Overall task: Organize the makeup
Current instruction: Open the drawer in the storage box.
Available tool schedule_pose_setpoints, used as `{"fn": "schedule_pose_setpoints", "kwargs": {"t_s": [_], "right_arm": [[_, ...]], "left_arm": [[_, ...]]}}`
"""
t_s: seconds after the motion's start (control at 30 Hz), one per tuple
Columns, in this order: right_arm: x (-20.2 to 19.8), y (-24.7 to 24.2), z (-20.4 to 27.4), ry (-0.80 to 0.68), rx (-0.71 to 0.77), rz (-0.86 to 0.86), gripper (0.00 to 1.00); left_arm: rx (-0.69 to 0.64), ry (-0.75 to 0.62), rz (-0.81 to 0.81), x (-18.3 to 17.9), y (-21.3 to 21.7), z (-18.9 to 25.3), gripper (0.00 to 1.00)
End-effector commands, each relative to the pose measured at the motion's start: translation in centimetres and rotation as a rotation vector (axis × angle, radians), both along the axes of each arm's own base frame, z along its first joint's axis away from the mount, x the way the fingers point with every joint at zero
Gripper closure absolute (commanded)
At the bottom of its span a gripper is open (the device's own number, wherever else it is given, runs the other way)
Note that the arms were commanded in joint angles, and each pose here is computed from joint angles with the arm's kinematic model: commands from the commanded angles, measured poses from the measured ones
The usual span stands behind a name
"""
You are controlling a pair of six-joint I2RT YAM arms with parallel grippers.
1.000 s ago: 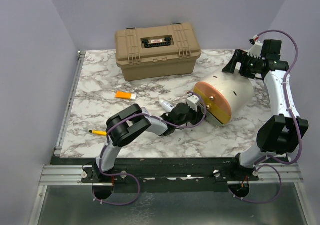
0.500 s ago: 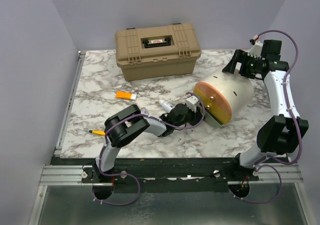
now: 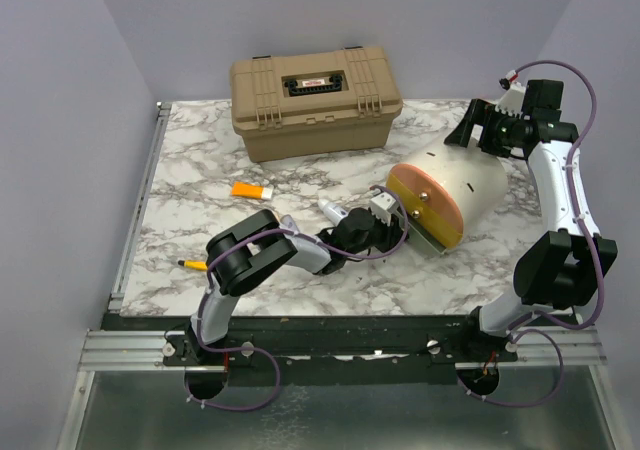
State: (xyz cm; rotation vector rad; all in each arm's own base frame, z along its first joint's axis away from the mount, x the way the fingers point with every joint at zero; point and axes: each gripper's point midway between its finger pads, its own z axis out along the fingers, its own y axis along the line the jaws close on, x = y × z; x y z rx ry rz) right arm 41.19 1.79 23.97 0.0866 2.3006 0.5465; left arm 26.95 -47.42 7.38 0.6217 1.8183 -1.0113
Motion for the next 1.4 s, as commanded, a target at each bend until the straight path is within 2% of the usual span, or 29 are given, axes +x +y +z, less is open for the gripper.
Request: {"fn": "schedule_pose_setpoints", "kwargs": {"t_s": [0.0, 0.27, 1.37], "right_arm": [[-1.4, 0.5, -0.8, 0.066, 0.006, -0.005, 0.05], [-1.2, 0.5, -0.7, 0.062, 0.003, -0.005, 0.05], [-1.2, 0.5, -0.9, 0.066, 0.008, -0.008, 0.05]], "left_arm": [[-0.047, -0.014, -0.025, -0.6, 0.1, 2.4, 0.89], [-0.005, -0.011, -0.025, -1.8, 2.0, 1.3, 0.88], [-0.004, -0.001, -0.024, -5.5, 4.7, 2.2, 0.87]]}}
